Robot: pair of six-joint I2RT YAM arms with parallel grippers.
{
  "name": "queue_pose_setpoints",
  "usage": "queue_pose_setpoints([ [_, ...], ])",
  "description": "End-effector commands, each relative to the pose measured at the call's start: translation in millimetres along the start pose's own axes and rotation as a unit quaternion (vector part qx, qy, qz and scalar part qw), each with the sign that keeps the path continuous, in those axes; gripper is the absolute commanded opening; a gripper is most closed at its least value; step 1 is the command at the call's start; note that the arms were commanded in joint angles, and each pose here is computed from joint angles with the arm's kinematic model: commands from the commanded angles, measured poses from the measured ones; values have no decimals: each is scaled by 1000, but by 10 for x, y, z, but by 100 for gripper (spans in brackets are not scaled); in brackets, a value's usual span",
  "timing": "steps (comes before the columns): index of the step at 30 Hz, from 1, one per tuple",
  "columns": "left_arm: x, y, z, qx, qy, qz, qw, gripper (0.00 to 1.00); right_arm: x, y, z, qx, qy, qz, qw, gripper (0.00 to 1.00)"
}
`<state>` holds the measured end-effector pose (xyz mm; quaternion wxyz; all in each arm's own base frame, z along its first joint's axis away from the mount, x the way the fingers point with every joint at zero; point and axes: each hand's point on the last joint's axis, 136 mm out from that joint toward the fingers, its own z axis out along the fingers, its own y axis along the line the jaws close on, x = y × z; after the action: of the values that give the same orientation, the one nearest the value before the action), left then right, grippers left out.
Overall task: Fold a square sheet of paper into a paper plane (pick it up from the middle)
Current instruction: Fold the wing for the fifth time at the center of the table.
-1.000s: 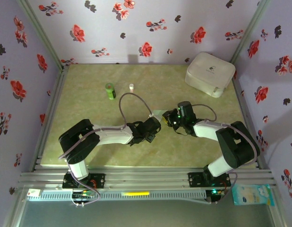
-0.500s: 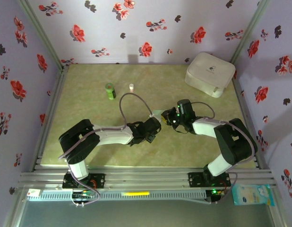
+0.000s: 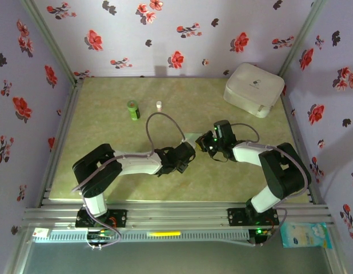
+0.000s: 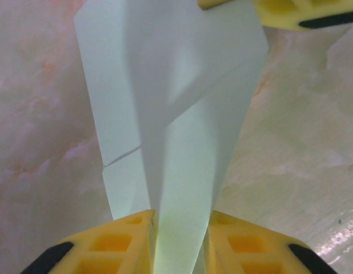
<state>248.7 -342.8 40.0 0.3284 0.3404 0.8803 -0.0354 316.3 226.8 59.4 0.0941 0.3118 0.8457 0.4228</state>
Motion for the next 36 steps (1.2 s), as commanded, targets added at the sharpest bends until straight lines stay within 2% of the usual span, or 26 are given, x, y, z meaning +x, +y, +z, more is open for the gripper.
queue_pose_setpoints([
  [1,-17,34,22,-26,5,20,999,27,-18,163,-44,-17,5,-12,1000,2],
  [9,11,54,26,-37,9,24,999,27,-25,154,-55,-18,2,-8,1000,2],
  [20,-18,50,9,-36,5,22,999,13,-26,127,-54,-16,0,-7,1000,3],
  [23,-18,50,10,-37,5,16,999,14,-25,113,-47,-14,1,-6,1000,3],
  [26,-46,48,-14,-34,0,7,999,21,-22,114,-45,-15,1,-7,1000,1],
  [29,-109,40,-51,-29,-11,1,1000,24,-24,97,-39,-13,1,-6,1000,1],
  [36,-81,36,-30,-30,-5,1,1000,20,-23,108,-34,-15,2,-5,1000,1],
])
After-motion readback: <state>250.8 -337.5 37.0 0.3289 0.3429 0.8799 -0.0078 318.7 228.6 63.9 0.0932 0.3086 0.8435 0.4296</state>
